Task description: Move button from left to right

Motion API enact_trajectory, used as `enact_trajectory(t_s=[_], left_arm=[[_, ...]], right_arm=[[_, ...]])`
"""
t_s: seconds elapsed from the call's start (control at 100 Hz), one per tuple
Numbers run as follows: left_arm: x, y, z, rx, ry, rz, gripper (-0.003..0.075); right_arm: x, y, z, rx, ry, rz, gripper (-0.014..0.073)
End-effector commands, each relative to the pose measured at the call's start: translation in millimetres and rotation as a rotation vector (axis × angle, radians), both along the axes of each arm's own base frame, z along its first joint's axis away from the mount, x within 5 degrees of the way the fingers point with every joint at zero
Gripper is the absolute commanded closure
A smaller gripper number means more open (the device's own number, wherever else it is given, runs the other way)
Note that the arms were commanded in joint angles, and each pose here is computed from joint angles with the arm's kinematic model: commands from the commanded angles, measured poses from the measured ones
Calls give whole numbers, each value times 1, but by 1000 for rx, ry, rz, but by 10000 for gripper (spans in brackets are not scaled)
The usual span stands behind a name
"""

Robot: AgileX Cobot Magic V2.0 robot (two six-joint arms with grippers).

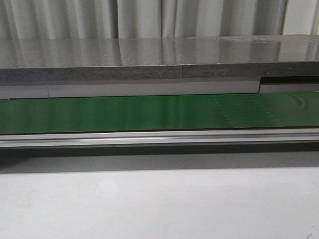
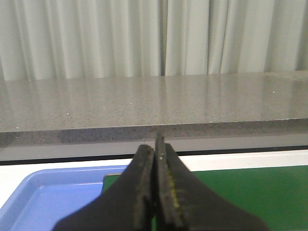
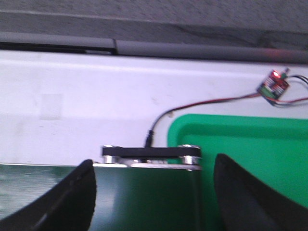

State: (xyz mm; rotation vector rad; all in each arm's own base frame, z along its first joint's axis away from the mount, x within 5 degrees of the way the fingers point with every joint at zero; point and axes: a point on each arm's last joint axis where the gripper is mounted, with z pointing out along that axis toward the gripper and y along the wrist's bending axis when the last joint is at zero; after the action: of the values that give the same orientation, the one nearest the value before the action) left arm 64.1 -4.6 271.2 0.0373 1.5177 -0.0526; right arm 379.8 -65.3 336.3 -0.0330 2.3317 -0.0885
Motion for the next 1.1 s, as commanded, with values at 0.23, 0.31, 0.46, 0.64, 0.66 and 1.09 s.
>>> enact_trajectory(t_s=[0.23,0.31,0.46,0.64,0.66,1.09], left_arm=[[-1,2,15,-15,-89,17,741],[-1,2,15,-15,-89,17,741],[-1,2,15,-15,-89,17,741],[-1,2,15,-15,-89,17,741],[-1,2,15,-15,-89,17,741],[-1,2,15,-15,-89,17,741]], right_arm=[[-36,70,54,47,-262,147,76],[-52,80,54,53,-310,165,76],[-87,86,48,52,-403,169,76],[-138,81,35,45,-515,140,76],[-144,81,34,43,-527,137,76],[-258,73,-8,33,-722,117,76]])
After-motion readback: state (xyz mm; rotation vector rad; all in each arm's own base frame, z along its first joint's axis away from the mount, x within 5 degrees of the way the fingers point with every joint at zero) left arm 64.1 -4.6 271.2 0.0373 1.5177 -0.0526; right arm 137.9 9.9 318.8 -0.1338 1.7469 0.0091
